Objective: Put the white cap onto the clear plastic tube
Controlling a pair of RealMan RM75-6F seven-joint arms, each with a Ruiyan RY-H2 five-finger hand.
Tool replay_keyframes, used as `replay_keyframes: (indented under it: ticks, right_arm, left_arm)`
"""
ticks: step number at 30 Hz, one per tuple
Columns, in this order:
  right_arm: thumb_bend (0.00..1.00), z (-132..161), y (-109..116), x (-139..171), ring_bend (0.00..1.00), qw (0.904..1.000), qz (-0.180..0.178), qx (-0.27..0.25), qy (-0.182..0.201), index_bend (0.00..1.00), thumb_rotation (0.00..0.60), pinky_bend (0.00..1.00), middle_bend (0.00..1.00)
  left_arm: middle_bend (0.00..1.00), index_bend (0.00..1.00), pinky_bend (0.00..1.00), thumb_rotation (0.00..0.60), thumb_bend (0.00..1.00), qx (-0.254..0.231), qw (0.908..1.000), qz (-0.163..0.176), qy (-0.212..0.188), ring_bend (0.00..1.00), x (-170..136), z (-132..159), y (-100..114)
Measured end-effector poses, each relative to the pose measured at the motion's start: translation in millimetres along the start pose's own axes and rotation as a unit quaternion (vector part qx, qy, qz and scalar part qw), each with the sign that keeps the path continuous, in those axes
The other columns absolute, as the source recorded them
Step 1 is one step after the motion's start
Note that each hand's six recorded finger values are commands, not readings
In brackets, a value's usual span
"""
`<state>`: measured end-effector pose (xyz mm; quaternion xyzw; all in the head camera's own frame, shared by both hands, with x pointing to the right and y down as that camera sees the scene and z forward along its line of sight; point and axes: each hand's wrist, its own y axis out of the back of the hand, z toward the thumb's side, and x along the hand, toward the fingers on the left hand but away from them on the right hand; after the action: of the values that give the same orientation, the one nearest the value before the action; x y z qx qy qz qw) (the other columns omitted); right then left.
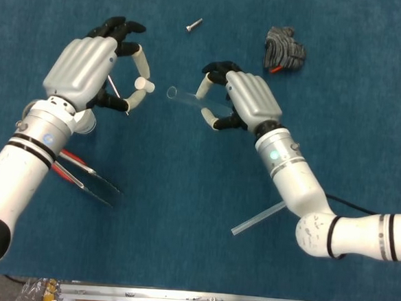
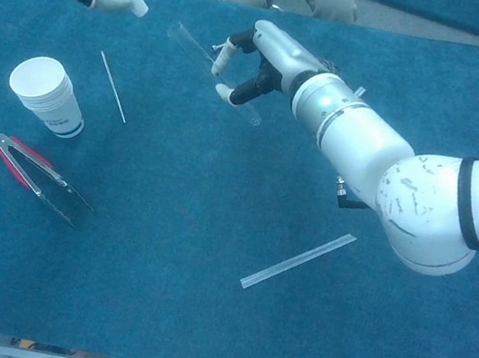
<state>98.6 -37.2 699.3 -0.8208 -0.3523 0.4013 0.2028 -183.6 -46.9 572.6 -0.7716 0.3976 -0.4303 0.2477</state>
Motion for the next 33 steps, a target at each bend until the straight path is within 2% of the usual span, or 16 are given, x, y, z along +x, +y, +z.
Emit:
replay_keyframes:
  ticks: [16, 33]
  right_arm:
    - [0.38, 7.4, -7.3, -7.9, 0.14, 0.9999, -0.004, -0.015, -0.001, 0.67, 0.600, 0.42, 0.24]
    - [0.38, 9.4, -11.1, -11.7, 0.14, 0.9997, -0.007, -0.023, -0.002, 0.67, 0.600, 0.42, 0.24]
  left_arm:
    - [0.13, 0.54, 0.00, 0.600, 0.32, -0.035, 0.9994, -0.004, 0.003, 0.00, 10.1, 4.3, -9.1]
    - [0.13, 0.54, 0.00, 0.600, 0.32, -0.039, 0.9992, -0.005, 0.009, 0.00, 15.9, 0.7, -15.2]
